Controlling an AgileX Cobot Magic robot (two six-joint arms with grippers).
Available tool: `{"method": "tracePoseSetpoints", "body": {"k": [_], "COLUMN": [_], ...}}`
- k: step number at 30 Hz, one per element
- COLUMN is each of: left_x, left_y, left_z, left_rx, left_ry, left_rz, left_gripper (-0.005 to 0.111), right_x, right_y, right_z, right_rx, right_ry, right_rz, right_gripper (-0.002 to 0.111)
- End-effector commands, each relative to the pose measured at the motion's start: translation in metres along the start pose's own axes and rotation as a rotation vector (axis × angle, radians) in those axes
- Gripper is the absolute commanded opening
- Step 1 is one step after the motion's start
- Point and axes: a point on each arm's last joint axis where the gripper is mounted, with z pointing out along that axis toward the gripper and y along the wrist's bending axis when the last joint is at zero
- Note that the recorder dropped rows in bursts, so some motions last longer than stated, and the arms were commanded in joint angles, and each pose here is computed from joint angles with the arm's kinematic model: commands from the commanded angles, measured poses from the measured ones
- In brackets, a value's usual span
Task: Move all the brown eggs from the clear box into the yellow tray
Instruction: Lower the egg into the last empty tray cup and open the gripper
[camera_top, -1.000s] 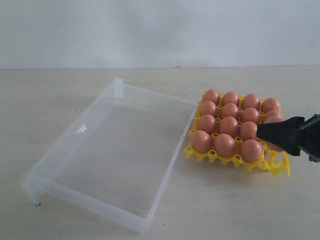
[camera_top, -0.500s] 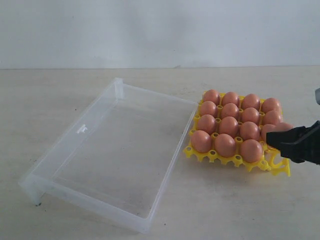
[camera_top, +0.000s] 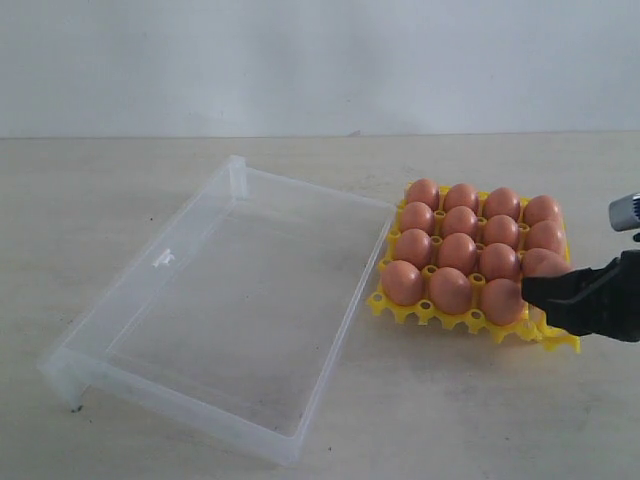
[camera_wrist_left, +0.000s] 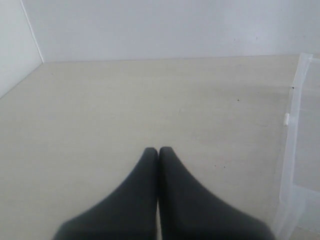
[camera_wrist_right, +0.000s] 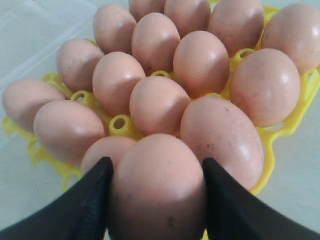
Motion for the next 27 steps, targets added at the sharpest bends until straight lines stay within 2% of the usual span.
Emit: {"method": "tracePoseSetpoints", "body": {"k": [1,5,11,16,18,23,27], "left_x": [-0.0011,-0.0011,-0.0011,-0.0011,-0.0011,-0.0011,-0.0011], "left_y": [0.0000,0.0000,0.0000,0.0000,0.0000,0.0000,0.0000], "left_z": [-0.0001,-0.0001,-0.0001,-0.0001,-0.0001,-0.0001,-0.0001], "left_rx": [0.002,0.002,0.002,0.002,0.002,0.002,0.002], "left_ry": [-0.002,-0.002,-0.002,-0.002,-0.002,-0.002,-0.002], "left_rz": [0.006,0.006,0.006,0.006,0.006,0.006,0.006], "left_gripper": [-0.004,-0.004,-0.004,-0.004,-0.004,-0.004,-0.004], "right_x": [-0.0008,0.0015,0.0051,0.0020,0.0027,0.0038,0.0040], "right_y": [-0.0019,-0.0027,-0.0028,-0.0026,-0.0031,-0.0036,-0.0037], "right_z": [-0.0005,0.0009,0.0052,0.0049,0.0050,0.0050,0.0050], "right_rx": [0.011,0.011,-0.015,-0.016,-0.010,-0.005,-0.003], "right_ry": [-0.013,-0.001,-0.004,-0.036,-0.028,-0.017,-0.015], "right_rz": [0.006,0.017,0.039,0.050,0.050,0.054,0.054], "right_gripper": [0.000,0.004,0.020,0.028,0.034,0.059,0.062]}}
